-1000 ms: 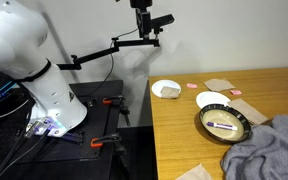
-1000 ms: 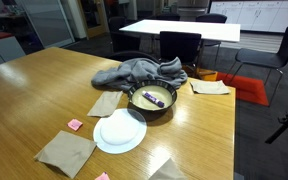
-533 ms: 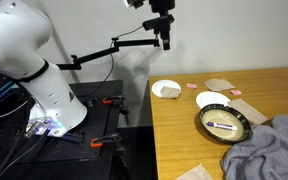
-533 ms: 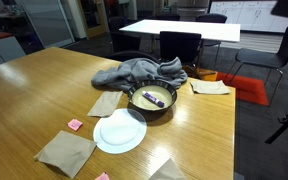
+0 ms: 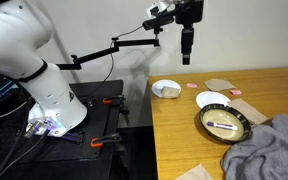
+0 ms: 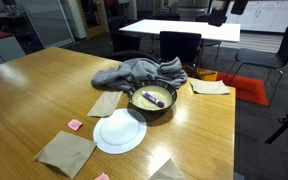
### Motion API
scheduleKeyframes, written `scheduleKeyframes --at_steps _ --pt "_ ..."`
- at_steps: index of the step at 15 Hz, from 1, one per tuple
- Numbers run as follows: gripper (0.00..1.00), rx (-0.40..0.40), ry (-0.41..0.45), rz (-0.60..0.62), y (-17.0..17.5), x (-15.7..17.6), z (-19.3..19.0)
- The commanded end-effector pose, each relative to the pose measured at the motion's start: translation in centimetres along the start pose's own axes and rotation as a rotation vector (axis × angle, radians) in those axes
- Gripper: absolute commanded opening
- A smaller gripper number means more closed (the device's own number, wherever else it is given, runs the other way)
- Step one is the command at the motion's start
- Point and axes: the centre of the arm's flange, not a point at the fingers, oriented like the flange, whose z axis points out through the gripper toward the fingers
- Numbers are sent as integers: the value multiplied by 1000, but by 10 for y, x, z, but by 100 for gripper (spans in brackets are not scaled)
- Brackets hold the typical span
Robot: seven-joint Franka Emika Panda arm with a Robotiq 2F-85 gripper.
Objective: Remove the marker from the bowl and put it on the table
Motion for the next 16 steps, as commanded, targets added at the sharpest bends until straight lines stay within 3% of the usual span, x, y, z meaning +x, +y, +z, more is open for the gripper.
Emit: scheduleKeyframes --at_steps 1,7,16 --pt "100 -16 -25 37 3 43 31" --pt "100 -22 -43 66 22 72 93" --pt "100 7 51 97 37 104 155"
